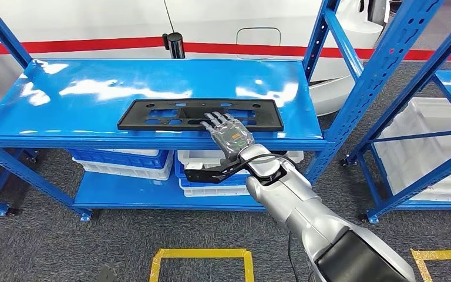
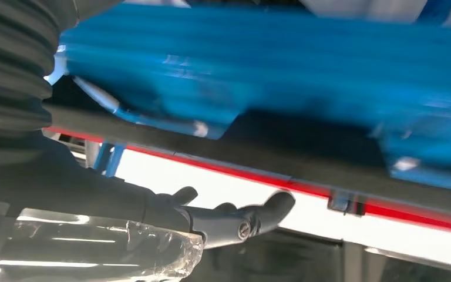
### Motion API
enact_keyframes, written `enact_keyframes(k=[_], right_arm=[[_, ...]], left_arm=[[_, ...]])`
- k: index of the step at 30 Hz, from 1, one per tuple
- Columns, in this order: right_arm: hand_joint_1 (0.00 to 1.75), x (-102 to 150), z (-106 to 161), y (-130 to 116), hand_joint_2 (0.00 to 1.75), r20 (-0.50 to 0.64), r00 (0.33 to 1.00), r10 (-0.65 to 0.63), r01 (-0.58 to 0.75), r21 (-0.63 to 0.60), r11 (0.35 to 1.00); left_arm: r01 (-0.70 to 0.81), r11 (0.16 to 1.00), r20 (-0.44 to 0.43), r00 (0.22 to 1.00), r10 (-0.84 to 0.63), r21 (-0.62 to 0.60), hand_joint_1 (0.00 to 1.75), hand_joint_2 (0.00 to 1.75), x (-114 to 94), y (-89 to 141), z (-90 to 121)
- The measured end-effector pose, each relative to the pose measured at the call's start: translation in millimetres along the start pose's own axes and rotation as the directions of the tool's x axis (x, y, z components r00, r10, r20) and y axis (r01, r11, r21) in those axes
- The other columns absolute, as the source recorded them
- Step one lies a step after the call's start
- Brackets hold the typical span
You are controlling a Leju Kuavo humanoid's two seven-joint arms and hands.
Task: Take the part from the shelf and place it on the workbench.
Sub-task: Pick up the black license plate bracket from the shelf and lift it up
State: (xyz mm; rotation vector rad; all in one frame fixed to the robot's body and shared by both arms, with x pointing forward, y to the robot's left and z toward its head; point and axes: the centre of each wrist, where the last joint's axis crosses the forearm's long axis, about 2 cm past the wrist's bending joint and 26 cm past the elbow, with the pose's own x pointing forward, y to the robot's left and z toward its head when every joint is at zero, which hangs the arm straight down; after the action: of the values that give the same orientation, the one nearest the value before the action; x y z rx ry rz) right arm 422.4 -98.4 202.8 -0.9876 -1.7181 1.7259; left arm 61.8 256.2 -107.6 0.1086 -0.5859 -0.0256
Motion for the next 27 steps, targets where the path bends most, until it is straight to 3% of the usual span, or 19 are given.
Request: enact_keyframes(k=[5, 10, 14, 22, 27], right_arm=[[0.0, -3, 0, -1, 1.75, -0.013, 1.0, 0.009, -0.008, 0.005, 1.0], [0.0, -22, 7, 8, 1.75, -0.096, 0.995, 0.026, -0.022, 0.041, 0.999], [1.7, -29, 9, 10, 1.75, -0.115, 0.993, 0.032, -0.027, 0.044, 0.999], [1.75, -39, 10, 7, 1.75, -0.108, 0.994, 0.027, -0.022, 0.049, 0.999], [1.7, -42, 8, 3, 1.75, -0.096, 0.995, 0.028, -0.027, 0.021, 0.999]], left_arm=[[0.001, 1.0, 0.0, 1.0, -0.001, 0.001, 0.0, 0.0, 1, 1, -1], [0.009, 1.0, 0.001, 1.0, -0.009, -0.012, 0.0, 0.0, 1, 1, -1], [0.008, 1.0, 0.009, 1.0, -0.008, -0.015, 0.0, 0.0, 1, 0, -1], [-0.076, 0.997, 0.144, 0.987, 0.077, -0.011, 0.0, 0.0, 0, 0, 0], [-0.046, 0.997, 0.176, 0.984, 0.036, 0.058, 0.0, 0.0, 0, 2, 0]])
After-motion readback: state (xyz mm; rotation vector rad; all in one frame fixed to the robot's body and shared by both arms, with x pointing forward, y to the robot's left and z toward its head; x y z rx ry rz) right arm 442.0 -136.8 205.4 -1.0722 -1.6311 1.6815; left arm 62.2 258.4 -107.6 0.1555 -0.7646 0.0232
